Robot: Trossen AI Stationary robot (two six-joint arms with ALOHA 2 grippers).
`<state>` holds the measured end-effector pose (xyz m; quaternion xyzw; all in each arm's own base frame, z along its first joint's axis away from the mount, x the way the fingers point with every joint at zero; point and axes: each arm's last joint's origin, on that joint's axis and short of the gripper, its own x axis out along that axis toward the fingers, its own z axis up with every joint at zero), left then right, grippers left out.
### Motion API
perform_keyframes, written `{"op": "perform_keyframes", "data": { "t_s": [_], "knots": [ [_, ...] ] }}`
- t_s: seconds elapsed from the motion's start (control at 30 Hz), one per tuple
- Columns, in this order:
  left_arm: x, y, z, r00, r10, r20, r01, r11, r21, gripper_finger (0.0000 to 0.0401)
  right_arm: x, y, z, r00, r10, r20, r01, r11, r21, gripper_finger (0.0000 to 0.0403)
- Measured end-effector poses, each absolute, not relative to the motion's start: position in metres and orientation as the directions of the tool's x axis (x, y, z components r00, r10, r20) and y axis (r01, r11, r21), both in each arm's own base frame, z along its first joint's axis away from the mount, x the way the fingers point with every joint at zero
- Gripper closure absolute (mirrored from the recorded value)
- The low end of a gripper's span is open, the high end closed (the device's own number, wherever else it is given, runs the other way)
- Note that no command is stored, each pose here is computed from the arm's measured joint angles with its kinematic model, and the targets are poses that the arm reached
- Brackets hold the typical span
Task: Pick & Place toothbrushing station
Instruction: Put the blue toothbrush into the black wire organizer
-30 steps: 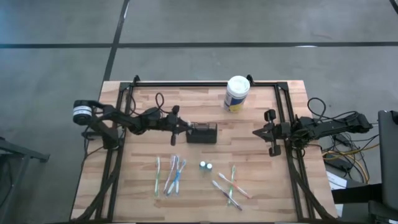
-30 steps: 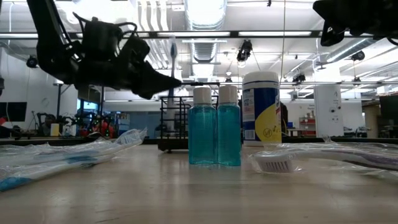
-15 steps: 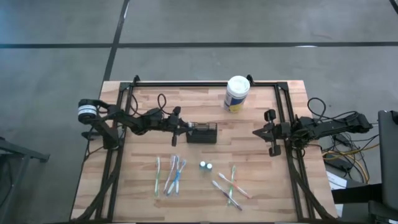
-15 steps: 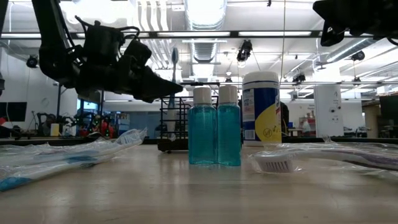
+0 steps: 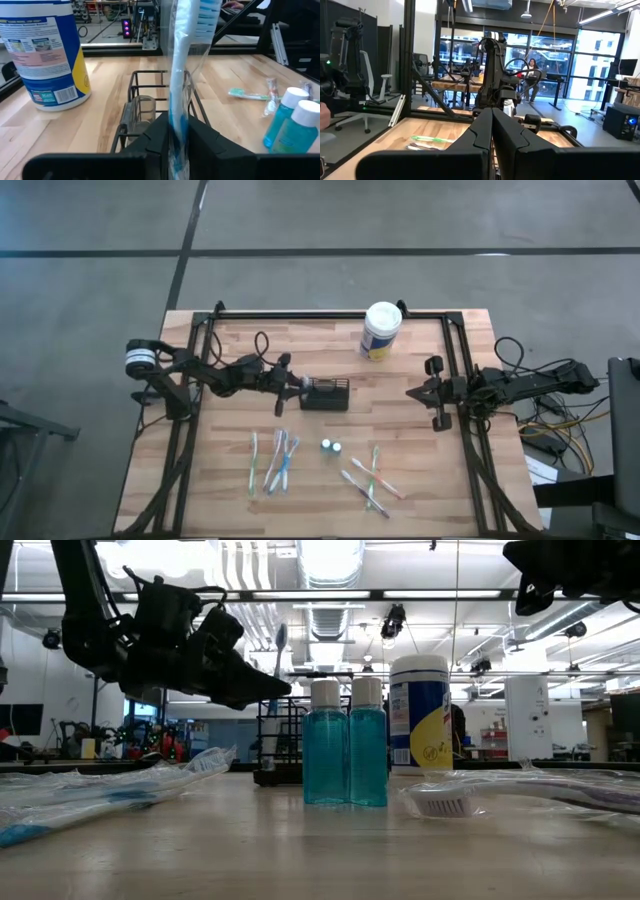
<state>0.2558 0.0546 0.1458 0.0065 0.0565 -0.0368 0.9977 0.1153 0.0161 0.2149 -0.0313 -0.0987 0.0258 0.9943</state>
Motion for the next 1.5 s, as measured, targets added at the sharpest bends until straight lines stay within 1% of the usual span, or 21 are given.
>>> {"op": "perform_keyframes", "data": {
  "t_s": [0.13, 0.37, 0.5, 0.7, 0.83, 0.97, 1.17, 1.27, 1.37, 1.5],
  "knots": [
    [0.256, 0.054, 0.146, 0.99, -0.083, -0.113, 0.083, 0.997, -0.007, 0.031, 0.115, 0.016, 0.215, 0.979, 0.057, 0.194, -0.046, 0.997, -0.063, 0.0394],
    [0.256, 0.054, 0.146, 0.988, -0.104, -0.111, 0.103, 0.995, -0.012, 0.0236, 0.115, 0.016, 0.215, 0.979, 0.057, 0.195, -0.046, 0.997, -0.063, 0.0394],
    [0.258, 0.054, 0.151, 0.99, -0.105, -0.089, 0.105, 0.994, -0.004, 0.0204, 0.115, 0.016, 0.215, 0.979, 0.057, 0.194, -0.046, 0.997, -0.061, 0.0394],
    [0.253, 0.052, 0.171, 0.991, -0.131, -0.022, 0.131, 0.991, 0.012, 0.0181, 0.115, 0.016, 0.215, 0.979, 0.057, 0.194, -0.047, 0.997, -0.059, 0.0394],
    [0.245, 0.05, 0.186, 0.991, -0.134, -0.025, 0.134, 0.991, 0.007, 0.0176, 0.115, 0.016, 0.215, 0.979, 0.058, 0.193, -0.047, 0.997, -0.057, 0.0394],
    [0.23, 0.046, 0.208, 0.991, -0.134, -0.02, 0.134, 0.991, 0.023, 0.0177, 0.115, 0.016, 0.215, 0.979, 0.058, 0.193, -0.048, 0.997, -0.054, 0.0394],
    [0.193, 0.037, 0.245, 0.991, -0.129, 0.042, 0.126, 0.99, 0.065, 0.0179, 0.115, 0.016, 0.215, 0.98, 0.058, 0.192, -0.049, 0.998, -0.049, 0.0394],
    [0.17, 0.032, 0.258, 0.992, -0.109, 0.06, 0.102, 0.989, 0.107, 0.0192, 0.115, 0.016, 0.215, 0.98, 0.058, 0.192, -0.05, 0.998, -0.047, 0.0394],
    [0.148, 0.028, 0.264, 0.997, -0.062, 0.049, 0.054, 0.986, 0.156, 0.0228, 0.115, 0.016, 0.215, 0.98, 0.058, 0.192, -0.051, 0.998, -0.037, 0.0394],
    [0.127, 0.024, 0.25, 0.999, -0.026, 0.028, 0.021, 0.985, 0.171, 0.0307, 0.115, 0.016, 0.215, 0.98, 0.058, 0.191, -0.053, 0.998, -0.031, 0.0394]
  ]
}}
